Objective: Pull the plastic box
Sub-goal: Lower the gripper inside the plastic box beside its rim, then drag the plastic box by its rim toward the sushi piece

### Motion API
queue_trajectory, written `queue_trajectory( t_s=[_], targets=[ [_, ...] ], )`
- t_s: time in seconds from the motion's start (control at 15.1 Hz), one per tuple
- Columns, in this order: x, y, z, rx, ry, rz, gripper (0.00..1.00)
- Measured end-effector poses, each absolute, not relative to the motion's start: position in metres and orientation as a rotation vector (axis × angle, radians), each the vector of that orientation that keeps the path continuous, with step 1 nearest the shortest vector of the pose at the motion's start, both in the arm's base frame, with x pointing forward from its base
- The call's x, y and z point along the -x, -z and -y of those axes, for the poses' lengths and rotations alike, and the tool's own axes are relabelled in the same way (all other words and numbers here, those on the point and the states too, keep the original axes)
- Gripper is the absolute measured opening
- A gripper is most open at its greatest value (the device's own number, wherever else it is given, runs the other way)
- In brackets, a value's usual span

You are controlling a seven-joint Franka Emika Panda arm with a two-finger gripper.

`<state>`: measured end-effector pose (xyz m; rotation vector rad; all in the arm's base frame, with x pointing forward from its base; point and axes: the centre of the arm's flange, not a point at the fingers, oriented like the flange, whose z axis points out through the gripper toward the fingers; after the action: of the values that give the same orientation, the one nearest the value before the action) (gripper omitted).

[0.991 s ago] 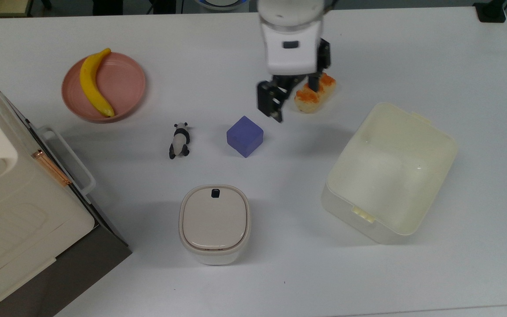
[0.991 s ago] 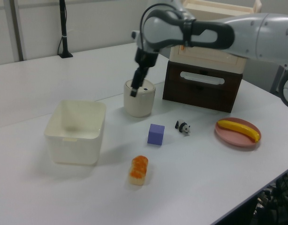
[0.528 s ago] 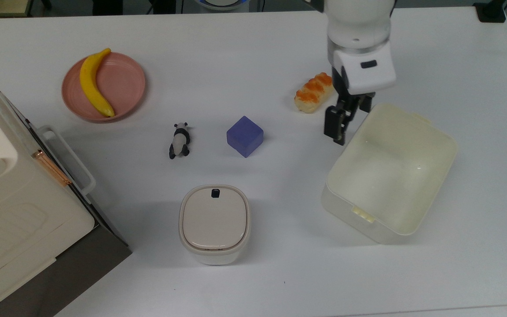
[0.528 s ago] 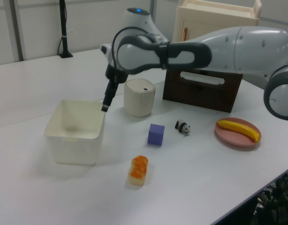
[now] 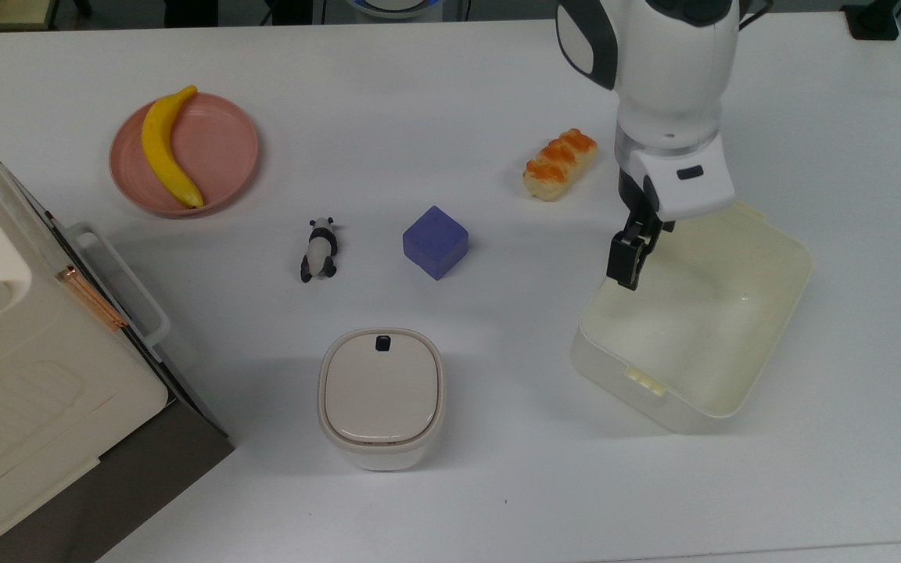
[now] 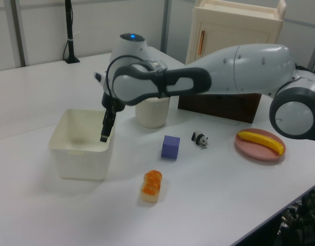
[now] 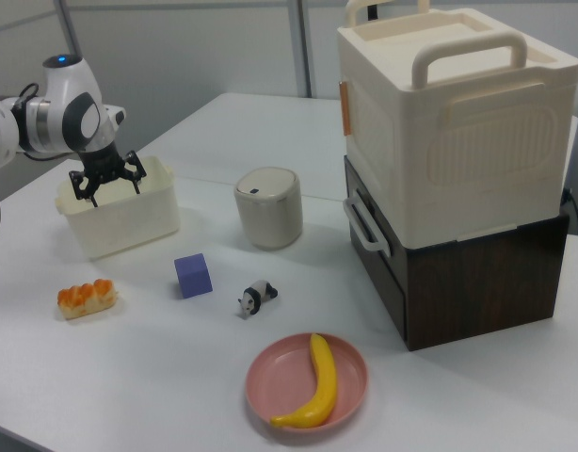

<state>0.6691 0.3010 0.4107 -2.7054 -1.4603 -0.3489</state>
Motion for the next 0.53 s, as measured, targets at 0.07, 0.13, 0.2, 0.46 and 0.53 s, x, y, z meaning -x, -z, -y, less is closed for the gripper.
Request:
queue_trajectory(
  t_s=[0.07,0.13,0.2,0.46,0.53],
  targets=[
    [-0.669,-0.406,-0.303,2.707,0.341,1.475,1.00],
    [-0.669,-0.404,-0.304,2.711,0.336,1.489,1.00],
    [-0.669,-0.403,-0.302,2.717,0.333,1.498,1.00],
    [-0.670,-0.407,-0.281,2.728,0.198,1.529,1.00],
    [-0.668,-0.410,-0.274,2.721,0.155,1.545,1.00]
  ],
)
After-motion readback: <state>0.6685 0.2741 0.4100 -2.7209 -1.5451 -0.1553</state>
